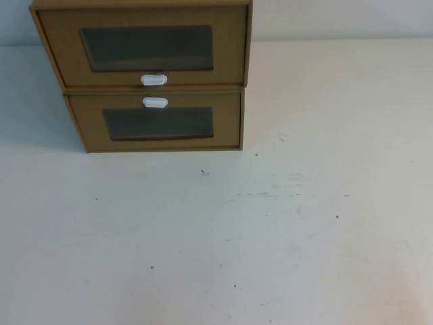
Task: Open the shoe box
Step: 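Pull the top drawer of the cardboard box fully open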
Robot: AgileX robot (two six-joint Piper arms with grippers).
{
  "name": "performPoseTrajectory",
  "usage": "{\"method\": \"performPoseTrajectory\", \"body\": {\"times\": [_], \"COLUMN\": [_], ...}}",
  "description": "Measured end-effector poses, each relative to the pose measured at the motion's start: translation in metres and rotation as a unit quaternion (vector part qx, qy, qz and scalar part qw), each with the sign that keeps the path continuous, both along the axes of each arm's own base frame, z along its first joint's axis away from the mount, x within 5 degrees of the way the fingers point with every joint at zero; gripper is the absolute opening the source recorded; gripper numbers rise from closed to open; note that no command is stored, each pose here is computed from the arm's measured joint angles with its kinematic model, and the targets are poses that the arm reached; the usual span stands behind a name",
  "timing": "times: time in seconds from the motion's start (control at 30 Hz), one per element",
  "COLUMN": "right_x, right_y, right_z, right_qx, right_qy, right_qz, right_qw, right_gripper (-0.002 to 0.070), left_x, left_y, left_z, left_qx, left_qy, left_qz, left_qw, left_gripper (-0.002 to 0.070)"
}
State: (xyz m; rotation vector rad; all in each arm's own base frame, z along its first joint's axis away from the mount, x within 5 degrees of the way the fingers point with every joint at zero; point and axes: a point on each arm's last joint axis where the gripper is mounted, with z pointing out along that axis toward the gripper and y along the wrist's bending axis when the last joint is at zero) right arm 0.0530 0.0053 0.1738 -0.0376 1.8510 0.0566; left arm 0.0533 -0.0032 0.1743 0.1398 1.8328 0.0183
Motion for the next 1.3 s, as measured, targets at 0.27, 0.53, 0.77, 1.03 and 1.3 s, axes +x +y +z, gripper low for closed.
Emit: {"method": "performPoseTrajectory", "body": {"times": [0.27,0.53,0.77,1.03,1.3], "right_x": [0.0,0.0,0.0,0.0,0.0], "right_y": [0.0,0.0,0.0,0.0,0.0], "right_z": [0.0,0.0,0.0,0.0,0.0], "right_qx": [0.0,0.0,0.0,0.0,0.0], "right_qy": [0.0,0.0,0.0,0.0,-0.001], "right_qz": [0.0,0.0,0.0,0.0,0.0], "right_qw": [1.0,1.0,1.0,1.0,1.0], "right_gripper": [-0.0013,-0.0013,-0.0013,-0.0013,-0.0013], "left_x": [0.002,0.003,0.001,0.013,0.067], "left_y": [-0.007,-0.007,-0.009,-0.022,-0.035], "left_z": [0.01,0.02,0.029,0.104,0.175], "left_qx": [-0.188,-0.335,-0.329,-0.235,-0.126], "left_qy": [-0.038,-0.074,-0.066,0.014,0.099], "left_qz": [0.003,0.016,0.004,-0.057,-0.131], "left_qw": [0.982,0.939,0.942,0.97,0.978], "left_gripper": [-0.0005,-0.0005,-0.0005,-0.0005,-0.0005]}}
